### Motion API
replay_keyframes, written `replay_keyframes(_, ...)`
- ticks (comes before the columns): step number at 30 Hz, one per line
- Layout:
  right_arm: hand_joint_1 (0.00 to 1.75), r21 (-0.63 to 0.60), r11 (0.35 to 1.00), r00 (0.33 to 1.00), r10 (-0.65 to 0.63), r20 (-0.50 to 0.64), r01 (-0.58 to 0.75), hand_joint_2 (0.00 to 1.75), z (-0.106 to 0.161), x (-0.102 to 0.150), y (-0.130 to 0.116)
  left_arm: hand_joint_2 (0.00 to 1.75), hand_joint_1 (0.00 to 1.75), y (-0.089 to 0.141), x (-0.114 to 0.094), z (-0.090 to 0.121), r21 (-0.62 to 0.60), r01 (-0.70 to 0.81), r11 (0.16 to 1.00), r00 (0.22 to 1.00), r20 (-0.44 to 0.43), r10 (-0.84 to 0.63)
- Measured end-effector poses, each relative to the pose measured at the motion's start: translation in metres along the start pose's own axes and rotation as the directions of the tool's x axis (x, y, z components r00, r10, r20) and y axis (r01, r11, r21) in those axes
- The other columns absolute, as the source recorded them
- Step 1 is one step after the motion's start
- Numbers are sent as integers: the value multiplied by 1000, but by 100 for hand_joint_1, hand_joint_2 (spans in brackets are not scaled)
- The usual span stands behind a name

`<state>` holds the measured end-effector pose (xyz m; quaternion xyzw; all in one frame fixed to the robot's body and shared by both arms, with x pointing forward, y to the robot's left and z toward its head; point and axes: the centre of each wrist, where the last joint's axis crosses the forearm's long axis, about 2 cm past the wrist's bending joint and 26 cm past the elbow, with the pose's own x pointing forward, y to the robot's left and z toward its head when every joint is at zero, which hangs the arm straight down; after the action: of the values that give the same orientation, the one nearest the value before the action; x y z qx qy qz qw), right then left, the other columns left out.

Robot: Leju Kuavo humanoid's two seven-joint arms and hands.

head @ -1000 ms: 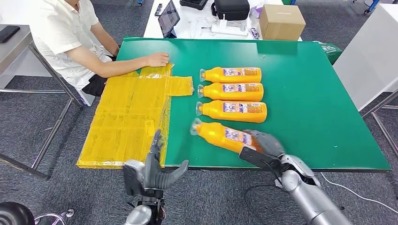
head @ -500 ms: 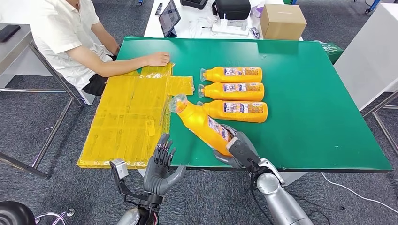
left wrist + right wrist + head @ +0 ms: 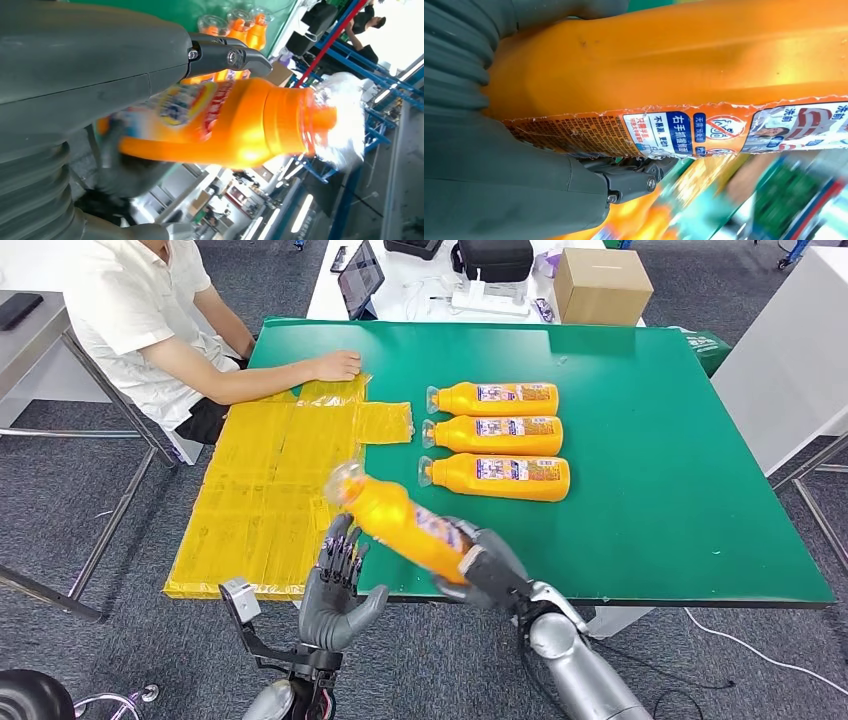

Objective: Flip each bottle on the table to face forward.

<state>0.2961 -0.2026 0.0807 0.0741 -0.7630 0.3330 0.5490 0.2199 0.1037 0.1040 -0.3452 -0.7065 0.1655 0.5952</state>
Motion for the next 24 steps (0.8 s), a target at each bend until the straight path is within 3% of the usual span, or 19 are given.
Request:
replay_keyframes(8, 163, 178, 978, 977, -135, 163, 106, 175, -6, 19, 39, 175, 0, -3, 2, -12, -14, -95, 995, 995, 7, 96)
replay_keyframes(15, 166, 227, 946, 946, -274, 173, 232, 175, -4, 21, 45, 175, 0, -7, 1, -15, 2, -108, 994, 994, 30, 108)
replay_keyframes(23, 162, 229, 941, 941, -293, 172, 251, 175, -3, 20, 45, 175, 0, -8, 1, -16, 5, -116, 993, 993, 31, 116)
replay_keyframes(24, 155, 229, 940, 940, -294, 171, 252, 175, -3, 20, 45, 175, 40, -8, 1, -16, 4, -117, 993, 993, 34, 117)
